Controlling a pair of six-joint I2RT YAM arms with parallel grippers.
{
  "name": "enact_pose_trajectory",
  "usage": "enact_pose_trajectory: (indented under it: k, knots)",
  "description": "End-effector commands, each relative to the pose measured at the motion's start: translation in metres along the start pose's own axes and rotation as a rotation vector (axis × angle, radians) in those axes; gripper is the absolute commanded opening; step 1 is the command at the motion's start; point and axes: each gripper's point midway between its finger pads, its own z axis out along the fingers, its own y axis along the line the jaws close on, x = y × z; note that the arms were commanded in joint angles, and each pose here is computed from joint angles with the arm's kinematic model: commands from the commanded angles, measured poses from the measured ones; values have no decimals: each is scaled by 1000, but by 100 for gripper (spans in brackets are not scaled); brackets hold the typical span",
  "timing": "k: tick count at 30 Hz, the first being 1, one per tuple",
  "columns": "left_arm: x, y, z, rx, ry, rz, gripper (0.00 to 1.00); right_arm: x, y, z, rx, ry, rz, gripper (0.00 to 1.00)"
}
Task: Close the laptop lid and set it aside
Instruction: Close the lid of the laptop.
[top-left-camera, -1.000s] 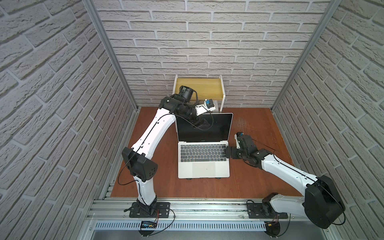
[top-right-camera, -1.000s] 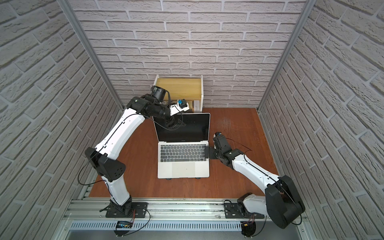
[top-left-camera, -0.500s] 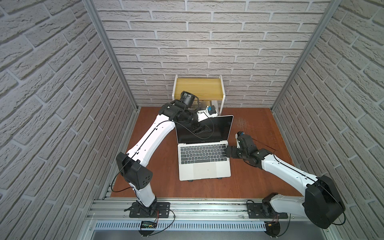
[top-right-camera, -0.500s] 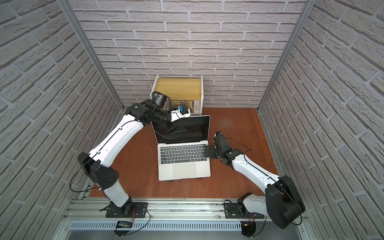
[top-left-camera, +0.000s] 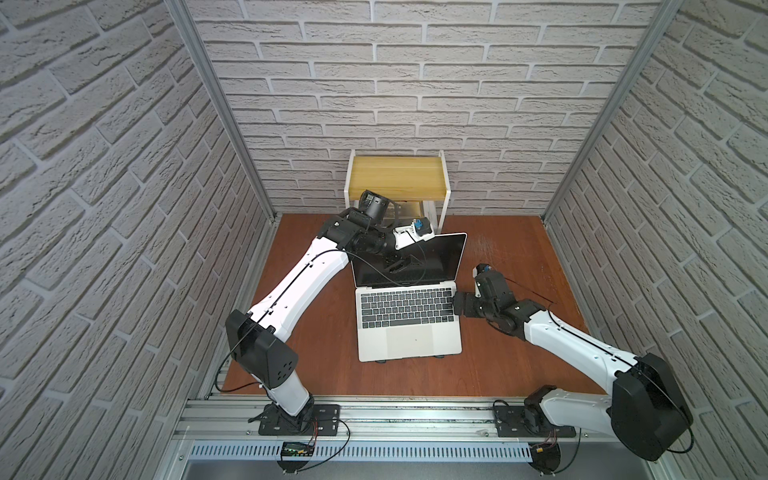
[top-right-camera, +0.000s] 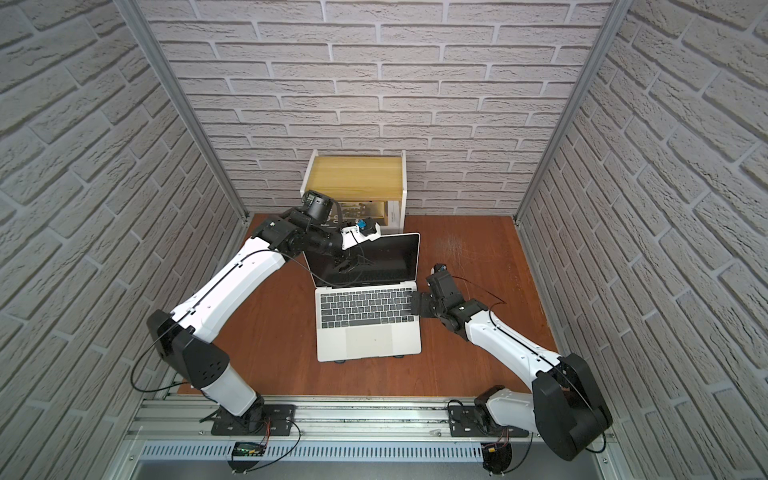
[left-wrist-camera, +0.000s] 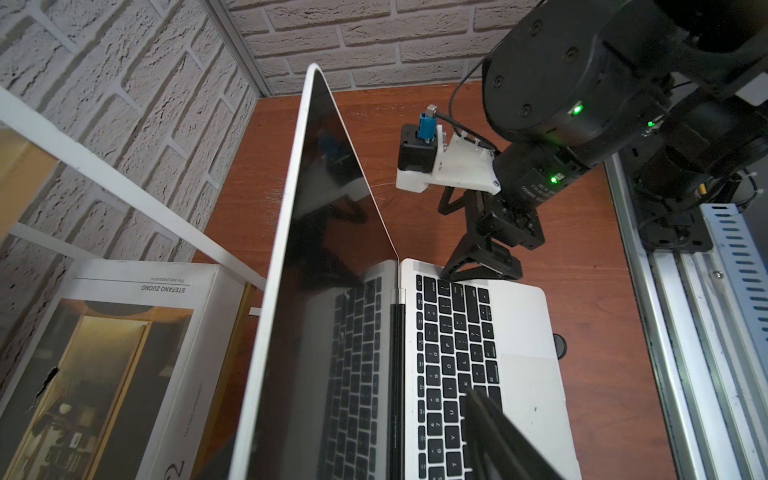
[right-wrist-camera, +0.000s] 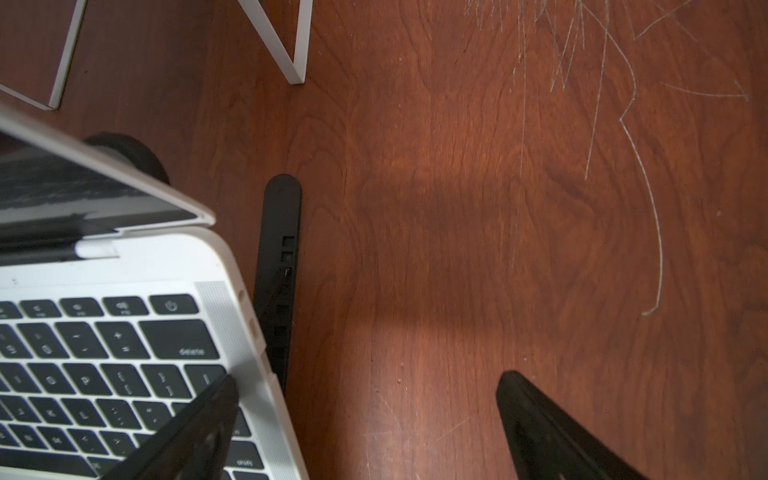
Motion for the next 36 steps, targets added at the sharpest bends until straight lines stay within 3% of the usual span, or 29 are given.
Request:
enact_pose_trajectory:
  k: [1, 25, 36]
  knots:
    - [15, -30, 5, 93, 47, -76, 70, 5, -20, 1, 87, -9, 12, 100]
    - [47, -73, 27, 73, 169, -198, 70, 6, -25, -4, 112, -14, 28, 99]
    - [55, -100, 36, 75, 224, -192, 71, -18, -34, -62, 146, -93, 10, 99]
